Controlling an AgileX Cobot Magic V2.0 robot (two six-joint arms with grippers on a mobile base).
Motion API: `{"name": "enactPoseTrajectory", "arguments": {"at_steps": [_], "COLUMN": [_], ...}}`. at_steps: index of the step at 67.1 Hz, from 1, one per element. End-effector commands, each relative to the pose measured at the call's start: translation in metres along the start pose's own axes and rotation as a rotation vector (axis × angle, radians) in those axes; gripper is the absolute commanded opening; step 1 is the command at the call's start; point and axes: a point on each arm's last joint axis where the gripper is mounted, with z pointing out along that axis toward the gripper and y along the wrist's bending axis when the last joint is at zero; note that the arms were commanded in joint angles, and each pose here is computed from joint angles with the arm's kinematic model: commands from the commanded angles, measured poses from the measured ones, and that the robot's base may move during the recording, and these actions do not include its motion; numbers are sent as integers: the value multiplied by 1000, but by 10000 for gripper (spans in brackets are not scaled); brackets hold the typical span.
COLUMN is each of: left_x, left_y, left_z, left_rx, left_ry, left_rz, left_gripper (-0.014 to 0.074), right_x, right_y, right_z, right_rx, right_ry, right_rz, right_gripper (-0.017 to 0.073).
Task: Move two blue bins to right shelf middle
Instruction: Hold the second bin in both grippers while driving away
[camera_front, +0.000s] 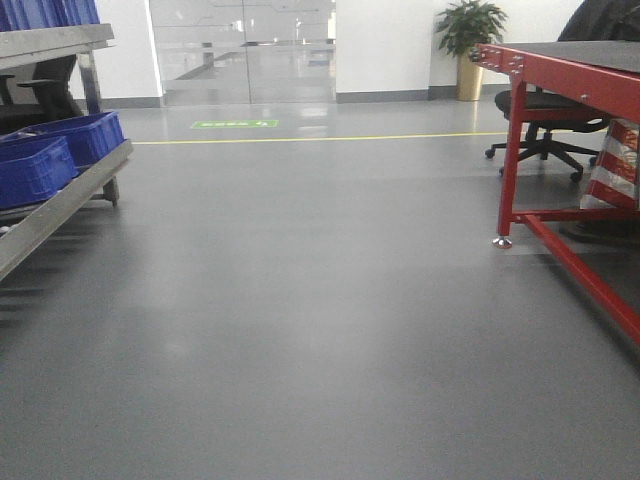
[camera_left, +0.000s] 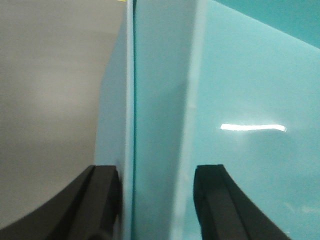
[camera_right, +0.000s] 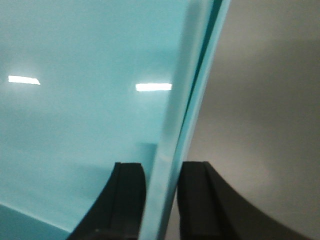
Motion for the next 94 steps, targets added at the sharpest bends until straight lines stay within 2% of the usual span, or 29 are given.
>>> {"name": "enactPoseTrajectory", "arguments": {"at_steps": [1,94], "left_x": [-12,-12], "left_y": [-6,-6], "left_z": [-9,-9], "left_rx": [33,33], "left_ry": [-94,-94], "left_rz": [14,14], "left_gripper": [-111,-111], "right_x": [-10,-10], "right_y": [4,4], "right_z": [-12,-12], "right_rx": [-25,-25], "right_ry": [-101,-101], "right_rz": [-30,-30], "right_gripper": [-154,-154]}}
